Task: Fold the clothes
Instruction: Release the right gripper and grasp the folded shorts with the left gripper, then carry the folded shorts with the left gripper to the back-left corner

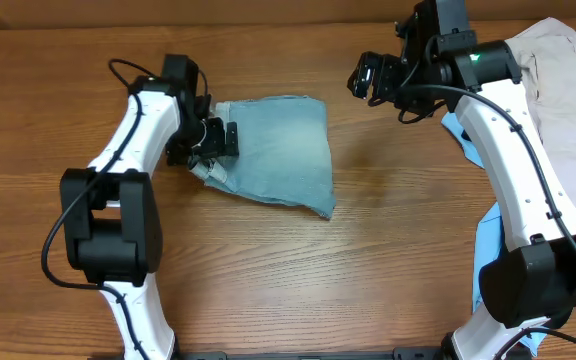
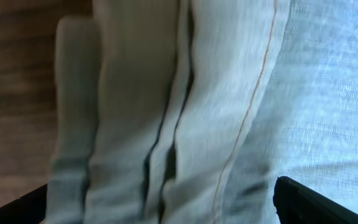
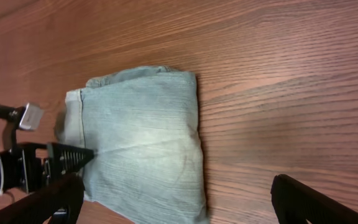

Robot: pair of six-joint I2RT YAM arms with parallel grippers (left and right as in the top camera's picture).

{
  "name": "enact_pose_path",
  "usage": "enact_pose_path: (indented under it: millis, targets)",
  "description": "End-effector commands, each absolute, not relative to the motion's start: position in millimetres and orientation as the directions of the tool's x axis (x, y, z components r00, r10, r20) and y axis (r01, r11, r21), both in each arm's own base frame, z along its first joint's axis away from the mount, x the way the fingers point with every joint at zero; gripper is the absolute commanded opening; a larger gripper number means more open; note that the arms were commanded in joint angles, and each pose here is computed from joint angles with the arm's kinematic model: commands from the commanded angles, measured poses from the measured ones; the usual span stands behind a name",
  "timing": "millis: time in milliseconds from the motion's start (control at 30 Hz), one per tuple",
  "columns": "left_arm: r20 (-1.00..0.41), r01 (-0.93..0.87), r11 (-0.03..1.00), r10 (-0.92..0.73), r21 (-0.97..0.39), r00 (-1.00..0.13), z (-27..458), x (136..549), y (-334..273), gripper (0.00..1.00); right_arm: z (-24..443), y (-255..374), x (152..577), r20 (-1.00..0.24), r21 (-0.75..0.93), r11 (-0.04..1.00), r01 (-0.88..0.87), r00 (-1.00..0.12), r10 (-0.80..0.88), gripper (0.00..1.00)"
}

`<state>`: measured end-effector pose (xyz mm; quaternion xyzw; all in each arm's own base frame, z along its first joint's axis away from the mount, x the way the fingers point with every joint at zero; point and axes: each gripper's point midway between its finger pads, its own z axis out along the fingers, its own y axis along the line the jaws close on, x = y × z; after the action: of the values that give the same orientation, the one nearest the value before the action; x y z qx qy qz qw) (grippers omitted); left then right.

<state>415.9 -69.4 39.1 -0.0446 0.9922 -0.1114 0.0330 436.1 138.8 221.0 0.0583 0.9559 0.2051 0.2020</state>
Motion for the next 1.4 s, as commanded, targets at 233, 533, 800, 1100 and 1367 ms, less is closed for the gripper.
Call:
enact_pose_path:
  millis: [233, 533, 800, 1100, 1367]
  targets:
    - [-0.014, -0.078, 0.970, -0.083, -0.232, -0.996, 11, 416, -71, 1.00, 222, 140, 436, -0.375, 0.409, 0.913, 0.003, -0.911, 0.171, 1.00]
    - [0.022, -0.128, 0.963, -0.126, -0.236, -0.992, -10, 416, -82, 0.66, 220, 134, 439, -0.385, 0.382, 0.924, 0.023, -0.905, 0.181, 1.00]
    - [-0.013, -0.225, 0.941, -0.236, -0.255, -0.972, -17, 434, -89, 0.16, 220, 134, 439, -0.385, 0.383, 0.924, 0.024, -0.904, 0.183, 1.00]
    - [-0.082, -0.480, 0.819, -0.527, -0.314, -0.846, -11, 474, -23, 0.14, 220, 134, 439, -0.384, 0.382, 0.924, 0.024, -0.905, 0.183, 1.00]
    - [0.010, -0.884, 0.256, -0.959, -0.390, -0.282, -5, 480, 124, 0.14, 220, 134, 438, -0.383, 0.382, 0.924, 0.024, -0.905, 0.182, 1.00]
